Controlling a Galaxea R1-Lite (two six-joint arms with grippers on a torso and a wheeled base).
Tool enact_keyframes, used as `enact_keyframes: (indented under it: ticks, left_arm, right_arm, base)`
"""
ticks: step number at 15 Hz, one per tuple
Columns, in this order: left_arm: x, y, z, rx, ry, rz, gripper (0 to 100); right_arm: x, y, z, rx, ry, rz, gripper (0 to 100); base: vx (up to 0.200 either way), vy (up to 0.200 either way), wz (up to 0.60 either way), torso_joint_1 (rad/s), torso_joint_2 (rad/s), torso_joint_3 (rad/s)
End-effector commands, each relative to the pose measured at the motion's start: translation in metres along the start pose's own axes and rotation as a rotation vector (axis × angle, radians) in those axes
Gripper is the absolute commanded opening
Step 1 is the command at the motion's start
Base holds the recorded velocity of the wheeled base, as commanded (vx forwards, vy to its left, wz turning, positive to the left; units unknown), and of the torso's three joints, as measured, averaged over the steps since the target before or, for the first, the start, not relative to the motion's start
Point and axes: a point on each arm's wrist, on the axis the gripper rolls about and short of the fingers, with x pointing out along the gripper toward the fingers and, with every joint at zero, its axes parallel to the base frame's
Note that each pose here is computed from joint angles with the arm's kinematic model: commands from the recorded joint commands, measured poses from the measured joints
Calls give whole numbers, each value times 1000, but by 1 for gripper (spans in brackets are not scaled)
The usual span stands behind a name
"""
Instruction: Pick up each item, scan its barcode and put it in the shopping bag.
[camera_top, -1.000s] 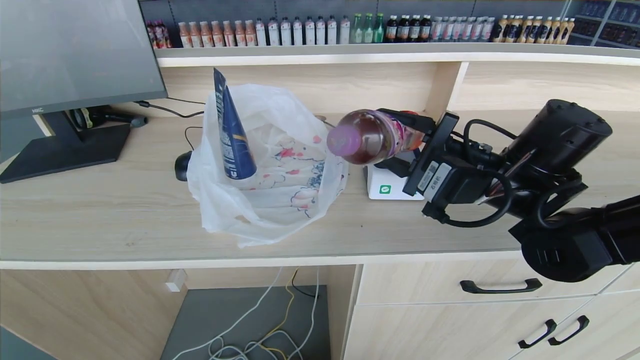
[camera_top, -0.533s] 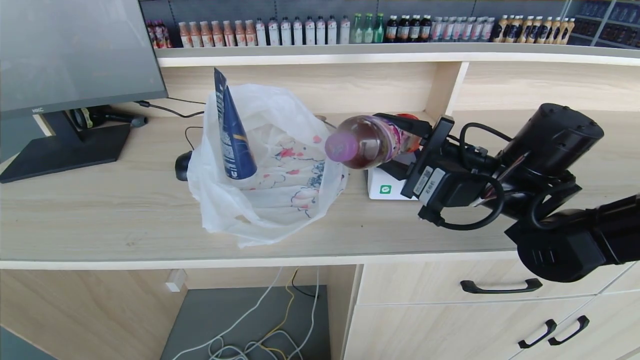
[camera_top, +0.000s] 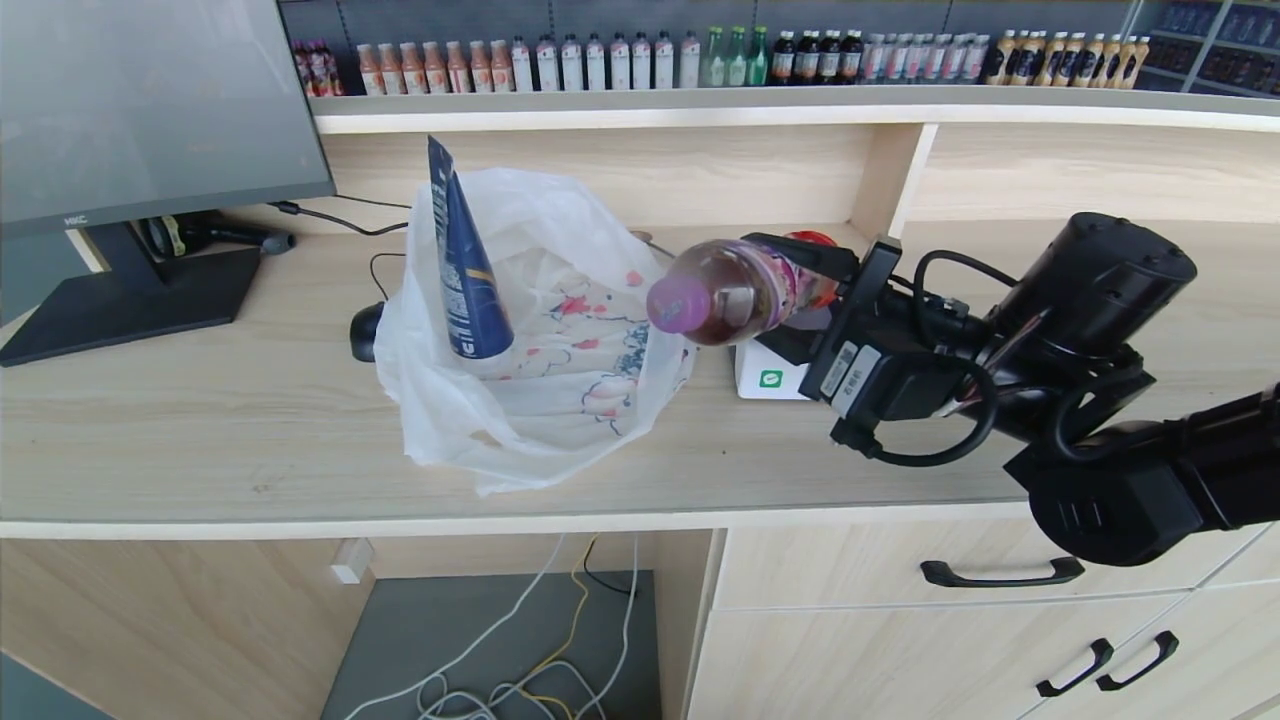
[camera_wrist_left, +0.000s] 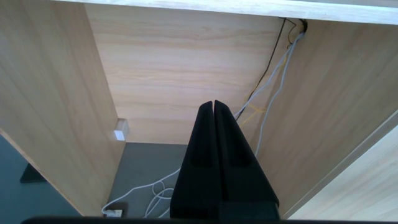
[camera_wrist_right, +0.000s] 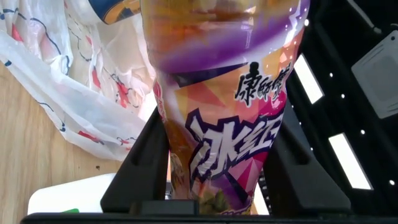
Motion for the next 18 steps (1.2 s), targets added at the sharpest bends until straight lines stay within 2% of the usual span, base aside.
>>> enact_keyframes:
  ticks: [1,5,7,9,11,12,14,16,18]
  left_arm:
    - [0,0,0,0,0,0,0]
    - [0,0,0,0,0,0,0]
    - [0,0,0,0,0,0,0]
    - [0,0,0,0,0,0,0]
    - [0,0,0,0,0,0,0]
    - [0,0,0,0,0,0,0]
    - [0,0,0,0,0,0,0]
    - [0,0,0,0,0,0,0]
    - [0,0,0,0,0,0,0]
  right_arm:
    - [0,0,0,0,-1,0,0]
    - [0,-1,1,1,-2,-3,0]
    - [1,-9,7,-6,-13,-25,0]
    - [4,-20,21,44,-41,-55,0]
    - [4,-33,35,139,-30,-103,0]
    - [7,-38,45,244,-40,-128,0]
    - [7,-49,61,369,-43,-192,0]
    - [1,-57,80,527,-5,-264,0]
    - [-7,-66,87,612,19,-309,0]
  base:
    - [0,0,0,0,0,0]
    - [0,0,0,0,0,0]
    - [0,0,0,0,0,0]
    - [0,0,0,0,0,0]
    - [0,0,0,0,0,0]
    - [0,0,0,0,0,0]
    - [0,0,0,0,0,0]
    - [0,0,0,0,0,0]
    - [0,0,0,0,0,0]
